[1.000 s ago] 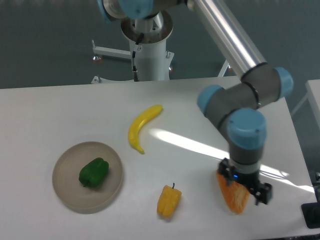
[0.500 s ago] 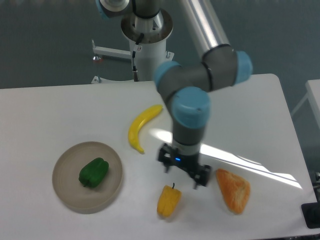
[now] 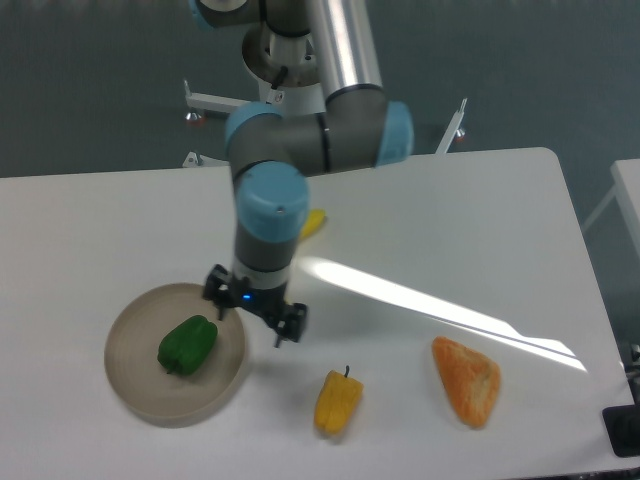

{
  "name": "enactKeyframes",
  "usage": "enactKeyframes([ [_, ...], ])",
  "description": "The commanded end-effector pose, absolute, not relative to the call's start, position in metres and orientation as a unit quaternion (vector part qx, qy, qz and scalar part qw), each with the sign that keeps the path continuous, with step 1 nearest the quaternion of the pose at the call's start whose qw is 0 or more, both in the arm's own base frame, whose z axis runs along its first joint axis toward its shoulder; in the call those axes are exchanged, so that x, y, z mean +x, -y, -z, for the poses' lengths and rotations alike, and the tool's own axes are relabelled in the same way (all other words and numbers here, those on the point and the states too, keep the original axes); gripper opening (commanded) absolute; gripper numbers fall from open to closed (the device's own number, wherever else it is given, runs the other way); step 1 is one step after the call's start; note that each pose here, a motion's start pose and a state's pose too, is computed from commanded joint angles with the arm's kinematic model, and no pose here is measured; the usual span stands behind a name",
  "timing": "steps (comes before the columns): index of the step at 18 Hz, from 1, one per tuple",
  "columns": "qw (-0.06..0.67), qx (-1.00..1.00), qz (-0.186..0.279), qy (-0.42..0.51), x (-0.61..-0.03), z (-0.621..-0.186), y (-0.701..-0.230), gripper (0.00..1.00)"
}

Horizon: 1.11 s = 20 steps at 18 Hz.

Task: Pick up the green pepper from the plate
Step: 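Lower the gripper around the green pepper on the plate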

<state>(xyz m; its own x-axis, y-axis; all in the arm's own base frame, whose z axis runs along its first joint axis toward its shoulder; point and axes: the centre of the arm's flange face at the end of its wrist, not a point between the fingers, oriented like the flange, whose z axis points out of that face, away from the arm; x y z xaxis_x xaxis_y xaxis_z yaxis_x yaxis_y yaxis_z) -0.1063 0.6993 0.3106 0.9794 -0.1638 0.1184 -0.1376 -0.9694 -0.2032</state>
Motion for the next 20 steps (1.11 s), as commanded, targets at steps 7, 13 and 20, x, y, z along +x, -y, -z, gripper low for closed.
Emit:
enactKeyframes([
  [7,0.102,-0.989,0.067,-0.083,-0.077,-0.297,-0.706,1.0],
  [13,0.105,-0.988,0.066,-0.091,-0.071,-0.286,-0.712,1.0],
  [20,0.1,-0.988,0.068,-0.093,-0.069,-0.276,-0.714,1.0],
])
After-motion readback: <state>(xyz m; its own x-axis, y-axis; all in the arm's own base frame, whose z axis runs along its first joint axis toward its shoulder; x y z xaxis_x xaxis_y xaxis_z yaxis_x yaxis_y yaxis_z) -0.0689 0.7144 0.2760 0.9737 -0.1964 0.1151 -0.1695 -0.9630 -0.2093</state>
